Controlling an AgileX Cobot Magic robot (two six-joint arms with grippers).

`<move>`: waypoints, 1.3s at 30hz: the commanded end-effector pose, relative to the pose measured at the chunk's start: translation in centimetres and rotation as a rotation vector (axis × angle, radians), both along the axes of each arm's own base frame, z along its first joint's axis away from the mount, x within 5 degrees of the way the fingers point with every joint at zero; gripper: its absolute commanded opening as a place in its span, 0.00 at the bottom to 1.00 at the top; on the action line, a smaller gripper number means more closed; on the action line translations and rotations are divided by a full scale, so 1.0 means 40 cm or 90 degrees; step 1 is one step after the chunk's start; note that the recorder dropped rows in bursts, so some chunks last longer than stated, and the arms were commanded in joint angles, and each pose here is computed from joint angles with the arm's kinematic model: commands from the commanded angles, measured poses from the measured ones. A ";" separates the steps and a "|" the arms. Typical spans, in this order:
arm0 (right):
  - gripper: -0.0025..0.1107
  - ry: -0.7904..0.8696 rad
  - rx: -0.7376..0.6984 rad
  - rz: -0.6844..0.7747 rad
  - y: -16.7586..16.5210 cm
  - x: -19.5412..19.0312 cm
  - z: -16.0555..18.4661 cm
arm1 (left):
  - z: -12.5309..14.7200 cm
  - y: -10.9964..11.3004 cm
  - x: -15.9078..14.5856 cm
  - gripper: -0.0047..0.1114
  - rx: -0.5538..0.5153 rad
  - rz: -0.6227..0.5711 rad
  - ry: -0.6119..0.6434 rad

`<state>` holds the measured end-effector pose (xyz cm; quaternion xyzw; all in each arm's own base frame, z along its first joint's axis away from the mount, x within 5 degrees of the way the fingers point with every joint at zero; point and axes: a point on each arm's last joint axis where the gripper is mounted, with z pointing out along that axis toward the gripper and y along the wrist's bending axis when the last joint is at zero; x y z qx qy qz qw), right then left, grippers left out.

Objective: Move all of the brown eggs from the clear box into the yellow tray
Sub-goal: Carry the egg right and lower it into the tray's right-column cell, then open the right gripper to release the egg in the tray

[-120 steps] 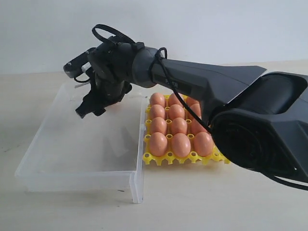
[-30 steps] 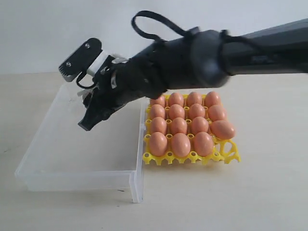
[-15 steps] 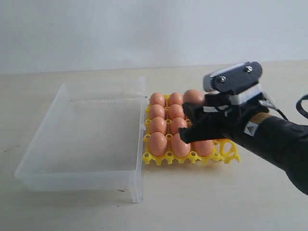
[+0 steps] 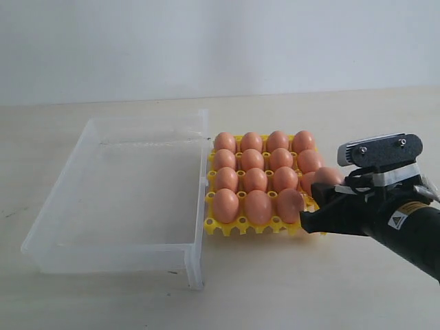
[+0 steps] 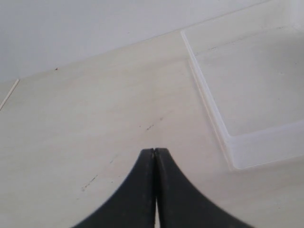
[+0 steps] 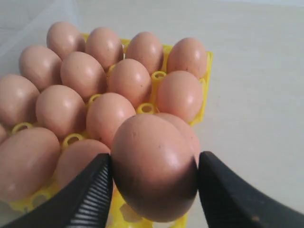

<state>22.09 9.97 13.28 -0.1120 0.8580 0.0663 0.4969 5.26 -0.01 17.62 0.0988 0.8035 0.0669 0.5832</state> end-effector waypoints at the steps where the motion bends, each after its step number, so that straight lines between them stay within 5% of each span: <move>1: 0.02 -0.003 -0.003 -0.019 -0.009 0.005 -0.019 | 0.005 0.000 -0.001 0.04 -0.003 0.000 -0.009; 39: 0.03 0.003 -0.005 -0.007 0.006 0.025 -0.072 | 0.005 0.000 -0.001 0.04 -0.003 0.000 -0.009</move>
